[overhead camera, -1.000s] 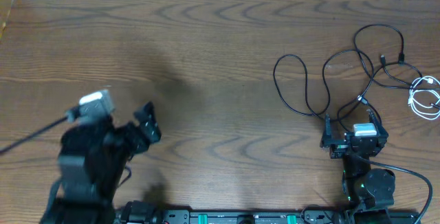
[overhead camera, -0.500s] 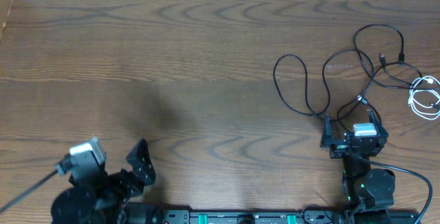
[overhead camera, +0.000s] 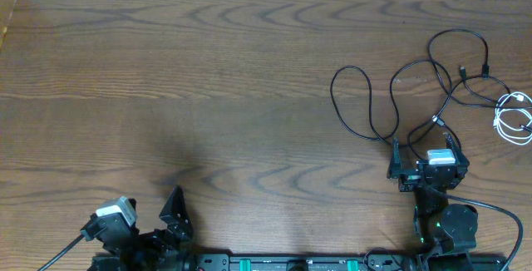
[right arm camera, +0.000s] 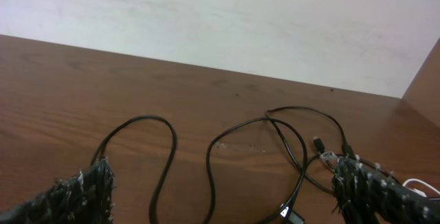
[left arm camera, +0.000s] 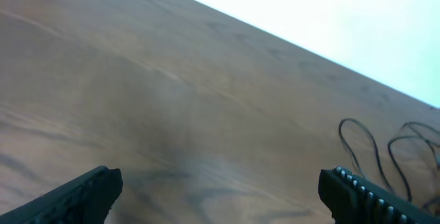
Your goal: Untangle cables
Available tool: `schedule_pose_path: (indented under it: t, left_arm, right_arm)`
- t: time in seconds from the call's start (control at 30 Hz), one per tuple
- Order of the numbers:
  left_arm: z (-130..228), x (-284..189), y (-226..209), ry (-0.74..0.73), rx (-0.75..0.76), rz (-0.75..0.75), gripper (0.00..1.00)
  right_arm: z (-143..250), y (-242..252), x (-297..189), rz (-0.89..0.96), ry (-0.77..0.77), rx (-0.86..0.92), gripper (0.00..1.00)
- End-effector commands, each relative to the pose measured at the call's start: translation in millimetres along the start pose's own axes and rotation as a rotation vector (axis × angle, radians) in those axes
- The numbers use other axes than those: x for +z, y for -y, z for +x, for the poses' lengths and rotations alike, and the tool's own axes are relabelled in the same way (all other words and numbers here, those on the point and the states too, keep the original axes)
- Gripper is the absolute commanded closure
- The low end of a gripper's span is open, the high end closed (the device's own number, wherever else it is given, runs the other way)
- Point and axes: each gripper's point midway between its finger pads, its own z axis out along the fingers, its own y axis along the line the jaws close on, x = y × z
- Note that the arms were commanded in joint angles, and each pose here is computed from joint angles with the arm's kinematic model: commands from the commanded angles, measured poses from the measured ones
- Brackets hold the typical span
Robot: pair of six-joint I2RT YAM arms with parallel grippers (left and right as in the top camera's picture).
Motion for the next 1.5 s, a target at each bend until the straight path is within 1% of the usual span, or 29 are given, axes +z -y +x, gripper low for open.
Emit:
schedule_pose_path:
  t: [0.0,0.1,0.13,0.17,0.23,0.27,0.3,0.4,0.47,0.77,0.93,1.1,1.47]
  left_arm:
    - [-8.9,3.1,3.3,0.044,0.017,0.014,0.02]
    - [-34.5,4.6,15.0,0.154,0.010,0.062,0.02]
    - [-49.1,4.9,21.7,0.219,0.006,0.091,0.02]
    - [-54.7,5.0,24.3,0.244,0.005,0.103,0.02]
    - [-77.5,4.7,35.8,0.353,-0.001,0.157,0.02]
    - [-93.0,3.2,52.5,0.439,0.048,0.239,0.02]
    - [-97.4,2.5,60.6,0.472,0.085,0.277,0.02]
    - [-104.3,1.5,83.7,0.566,0.188,0.394,0.02]
    - [-105.3,3.4,89.4,0.603,0.201,0.430,0.02]
    - [-107.4,12.4,92.1,0.754,0.206,0.479,0.02]
    - [-99.3,22.3,89.4,0.762,0.205,0.481,0.02]
    - [-84.4,39.6,84.0,0.720,0.213,0.463,0.02]
    - [-49.7,80.5,60.2,0.635,0.197,0.373,0.02]
  right_arm:
    - [-0.1,-2.6,-0.4,-0.012,0.003,0.014,0.01]
    - [-0.1,-2.6,-0.4,-0.012,0.003,0.014,0.01]
    - [-0.1,-2.6,-0.4,-0.012,0.003,0.014,0.01]
    - [-0.1,-2.6,-0.4,-0.012,0.003,0.014,0.01]
    - [-0.1,-2.6,-0.4,-0.012,0.003,0.014,0.01]
    - [-0.1,-2.6,-0.4,-0.012,0.003,0.014,0.01]
    - [-0.1,-2.6,-0.4,-0.012,0.003,0.014,0.01]
    - [-0.1,-2.6,-0.4,-0.012,0.003,0.014,0.01]
    - [-0.1,-2.6,-0.4,-0.012,0.003,0.014,0.01]
    - [-0.1,-2.6,-0.4,-0.012,0.003,0.014,0.01]
    - [-0.1,-2.6,-0.4,-0.012,0.003,0.014,0.01]
    - [-0.1,-2.6,-0.4,-0.012,0.003,0.014,0.01]
    - [-0.1,-2.6,-0.4,-0.012,0.003,0.014,0.01]
